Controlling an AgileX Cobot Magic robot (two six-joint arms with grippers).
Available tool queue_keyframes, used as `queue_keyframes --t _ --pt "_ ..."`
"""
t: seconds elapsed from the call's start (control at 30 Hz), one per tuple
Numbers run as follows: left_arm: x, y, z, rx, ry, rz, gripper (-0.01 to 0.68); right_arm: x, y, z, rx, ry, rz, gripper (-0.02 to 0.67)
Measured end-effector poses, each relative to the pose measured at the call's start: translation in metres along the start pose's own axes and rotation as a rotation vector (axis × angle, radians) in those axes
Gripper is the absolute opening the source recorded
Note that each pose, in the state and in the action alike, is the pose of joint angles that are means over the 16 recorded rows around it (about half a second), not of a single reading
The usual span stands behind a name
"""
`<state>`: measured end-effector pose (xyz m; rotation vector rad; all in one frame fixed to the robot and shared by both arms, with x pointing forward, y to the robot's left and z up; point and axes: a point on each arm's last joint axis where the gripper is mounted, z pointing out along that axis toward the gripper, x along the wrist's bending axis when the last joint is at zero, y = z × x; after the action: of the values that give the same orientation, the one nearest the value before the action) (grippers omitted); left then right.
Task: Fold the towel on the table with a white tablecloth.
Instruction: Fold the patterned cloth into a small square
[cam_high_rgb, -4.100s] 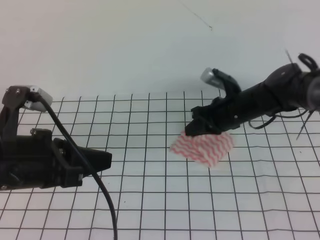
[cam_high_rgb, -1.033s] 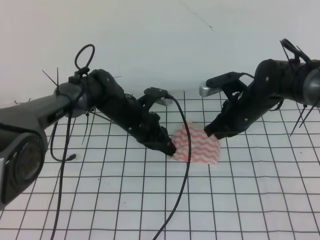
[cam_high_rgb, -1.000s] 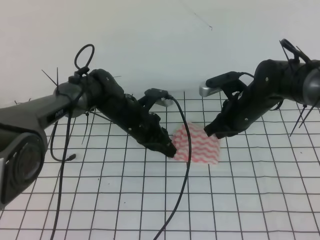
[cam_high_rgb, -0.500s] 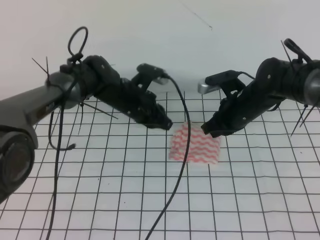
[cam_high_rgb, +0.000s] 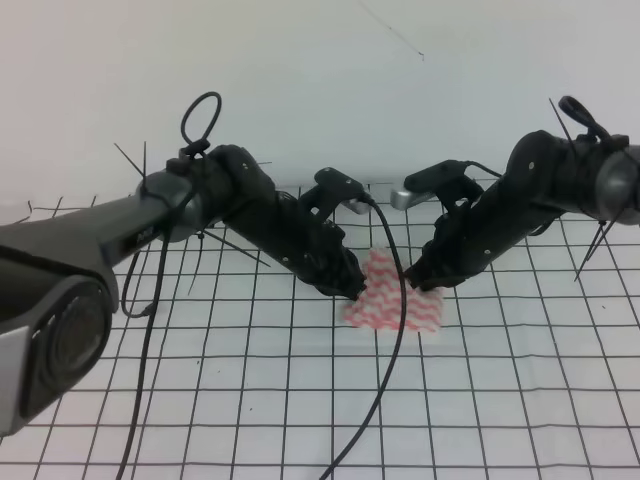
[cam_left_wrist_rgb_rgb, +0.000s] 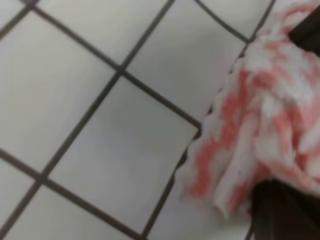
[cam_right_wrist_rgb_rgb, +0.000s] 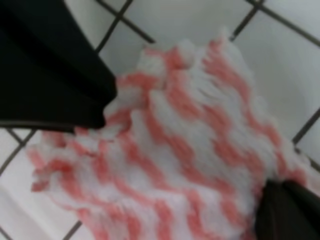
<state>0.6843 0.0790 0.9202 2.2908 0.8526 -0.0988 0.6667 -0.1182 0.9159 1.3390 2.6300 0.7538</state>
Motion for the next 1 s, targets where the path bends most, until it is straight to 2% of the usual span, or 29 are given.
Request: queue_keyframes --t 0.27,0.53,0.73,1.0 --pt "-0.017 -0.001 -0.001 0.093 -0.038 0.028 -0.001 0.007 0.0 -0.014 0.055 0.054 -0.094 0.006" --pt "-0.028 0.007 -0.029 0.148 0.008 0.042 -0.001 0.015 0.009 -0.044 0.052 0.07 -0.15 0.008" --pt "-0.033 0.017 -0.05 0.116 0.069 0.051 -0.001 0.018 0.014 -0.043 0.003 0.103 -0.128 0.007" --pt "-0.034 0.026 -0.058 0.052 0.11 0.052 -0.001 0.017 0.011 -0.009 -0.039 0.185 -0.066 0.002"
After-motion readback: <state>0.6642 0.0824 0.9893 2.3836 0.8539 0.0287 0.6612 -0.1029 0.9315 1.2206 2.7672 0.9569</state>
